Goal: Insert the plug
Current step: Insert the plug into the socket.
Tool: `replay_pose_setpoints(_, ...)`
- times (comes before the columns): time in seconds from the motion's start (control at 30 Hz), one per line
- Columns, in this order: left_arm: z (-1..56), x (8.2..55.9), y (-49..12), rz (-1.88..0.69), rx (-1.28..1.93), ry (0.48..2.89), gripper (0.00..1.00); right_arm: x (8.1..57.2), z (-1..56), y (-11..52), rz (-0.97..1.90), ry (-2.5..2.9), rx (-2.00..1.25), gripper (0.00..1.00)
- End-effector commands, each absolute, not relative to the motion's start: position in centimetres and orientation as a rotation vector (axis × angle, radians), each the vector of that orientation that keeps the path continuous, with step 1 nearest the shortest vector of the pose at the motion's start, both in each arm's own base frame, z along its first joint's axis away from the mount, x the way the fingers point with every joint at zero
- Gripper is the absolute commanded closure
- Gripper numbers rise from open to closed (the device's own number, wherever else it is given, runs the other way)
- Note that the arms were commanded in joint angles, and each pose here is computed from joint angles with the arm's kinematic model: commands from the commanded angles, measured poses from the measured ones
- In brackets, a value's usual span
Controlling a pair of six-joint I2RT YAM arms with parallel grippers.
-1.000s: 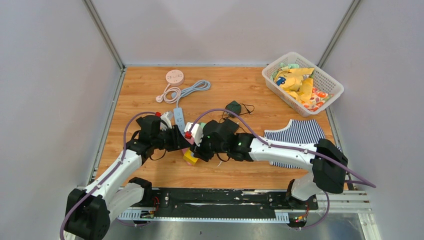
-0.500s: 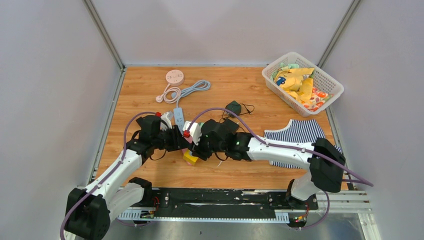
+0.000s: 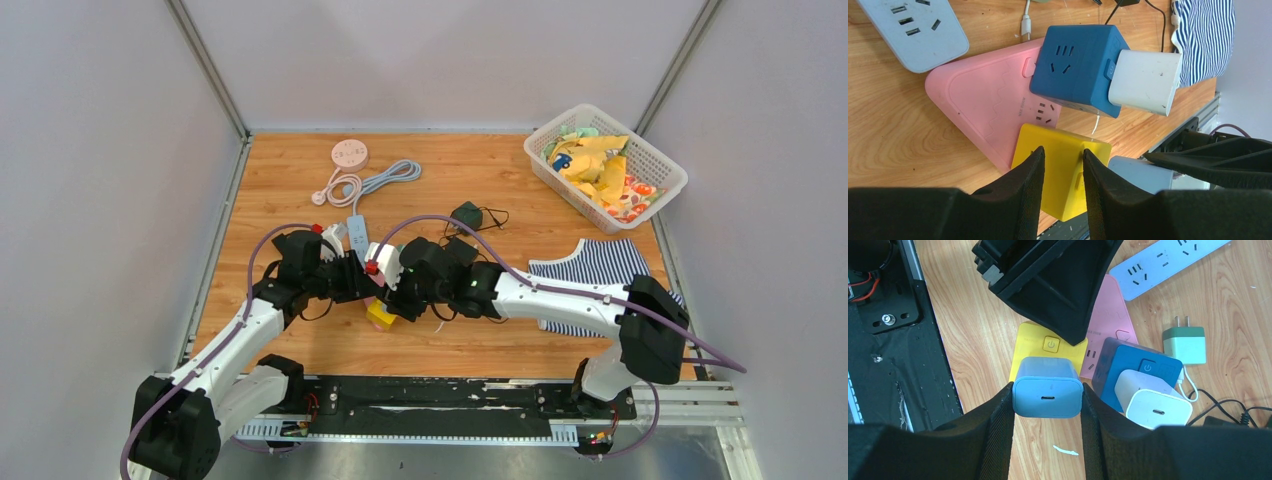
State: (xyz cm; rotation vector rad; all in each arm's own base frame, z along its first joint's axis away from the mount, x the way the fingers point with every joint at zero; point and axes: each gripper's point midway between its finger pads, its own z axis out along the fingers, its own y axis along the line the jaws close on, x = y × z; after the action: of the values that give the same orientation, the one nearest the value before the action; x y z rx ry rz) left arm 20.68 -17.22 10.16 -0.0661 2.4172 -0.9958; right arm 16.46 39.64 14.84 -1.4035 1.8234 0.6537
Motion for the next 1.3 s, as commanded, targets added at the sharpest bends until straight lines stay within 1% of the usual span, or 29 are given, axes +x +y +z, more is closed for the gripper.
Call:
replay_pose_setpoints(0.0, 9.3, 20.4, -16.9, -0.985, -0.072, 2.439, 0.64, 16.2, 13.5, 39.4, 0.61, 1.872, -1.438, 1.0)
replay_pose_setpoints(0.17, 9.2, 20.3, -17.0, -0.99, -0.073, 2.445, 0.65, 16.9, 11.5, 39.0, 0.526, 1.902, -1.47, 1.0)
replay_pose_setpoints(0.47, 9.2, 20.2, -17.1, -1.003, -0.074, 2.444, 0.67, 16.8, 10.9, 38.2, 0.487, 1.945, -1.478, 1.0)
replay_pose_setpoints(0.7, 8.7, 20.1, -17.1, -1.004, -0.075, 2.457, 0.71, 16.2, 8.3, 37.4, 0.473, 2.005, -1.504, 1.0)
replay_pose_setpoints(0.8, 8.6, 20.1, -17.1, -1.001, -0.079, 2.457, 0.74, 15.9, 7.2, 37.4, 0.477, 2.032, -1.519, 1.0)
replay_pose_setpoints(0.97, 8.7, 20.0, -17.2, -1.011, -0.076, 2.456, 0.86, 15.3, 5.6, 37.0, 0.484, 2.088, -1.519, 1.0)
replay_pose_setpoints(1.13, 8.6, 20.0, -17.1, -1.007, -0.082, 2.457, 0.87, 14.3, 3.6, 36.3, 0.518, 2.137, -1.516, 1.0)
replay_pose_setpoints(1.27, 8.5, 20.0, -17.1, -1.005, -0.089, 2.462, 0.87, 14.3, 3.3, 35.9, 0.522, 2.145, -1.495, 1.0)
